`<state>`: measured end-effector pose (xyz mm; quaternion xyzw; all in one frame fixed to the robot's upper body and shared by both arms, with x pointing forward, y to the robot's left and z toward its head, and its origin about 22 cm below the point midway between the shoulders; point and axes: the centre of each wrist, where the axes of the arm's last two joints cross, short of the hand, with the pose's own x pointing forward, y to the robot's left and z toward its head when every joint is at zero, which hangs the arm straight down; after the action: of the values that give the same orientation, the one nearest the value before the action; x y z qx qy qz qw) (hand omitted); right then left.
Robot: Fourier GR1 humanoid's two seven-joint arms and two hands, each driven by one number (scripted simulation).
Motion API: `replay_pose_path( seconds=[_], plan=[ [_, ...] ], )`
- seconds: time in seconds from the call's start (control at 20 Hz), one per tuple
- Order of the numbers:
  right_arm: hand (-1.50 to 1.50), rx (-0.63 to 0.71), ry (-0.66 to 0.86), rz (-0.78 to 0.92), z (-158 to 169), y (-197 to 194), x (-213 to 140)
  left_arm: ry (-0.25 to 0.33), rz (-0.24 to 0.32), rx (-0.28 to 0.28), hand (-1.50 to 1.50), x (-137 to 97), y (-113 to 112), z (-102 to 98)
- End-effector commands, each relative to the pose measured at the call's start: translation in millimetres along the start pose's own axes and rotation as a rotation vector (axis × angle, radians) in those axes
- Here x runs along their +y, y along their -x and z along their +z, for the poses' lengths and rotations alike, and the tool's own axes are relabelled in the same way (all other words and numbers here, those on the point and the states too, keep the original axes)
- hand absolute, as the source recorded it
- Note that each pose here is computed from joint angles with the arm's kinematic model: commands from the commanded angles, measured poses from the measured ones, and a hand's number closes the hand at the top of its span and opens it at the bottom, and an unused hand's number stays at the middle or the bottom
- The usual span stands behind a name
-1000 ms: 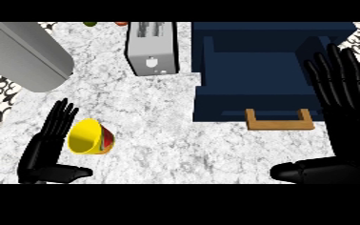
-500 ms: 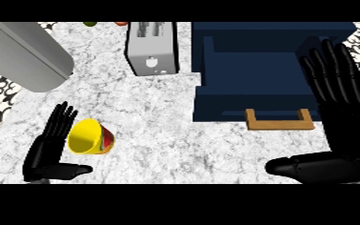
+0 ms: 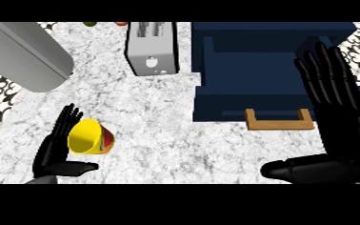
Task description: Pick up the cup, place it into the drawer and close the drawer
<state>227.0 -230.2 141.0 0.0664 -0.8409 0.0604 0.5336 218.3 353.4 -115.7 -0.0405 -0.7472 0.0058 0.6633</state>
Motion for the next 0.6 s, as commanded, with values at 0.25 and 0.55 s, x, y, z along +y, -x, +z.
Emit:
replay_pose_path(
  seconds=[0.25,0.55],
  plan=[
    [-1.50,0.023,-0.001,-0.006,-8.0,-0.7,1.5,0.051,0.028,-0.008,-1.50,2.1,11.5,-10.0],
    [-1.50,-0.010,0.001,0.009,2.5,-13.2,-1.0,0.027,0.081,-0.025,-1.50,-2.9,11.9,-26.1]
  ],
)
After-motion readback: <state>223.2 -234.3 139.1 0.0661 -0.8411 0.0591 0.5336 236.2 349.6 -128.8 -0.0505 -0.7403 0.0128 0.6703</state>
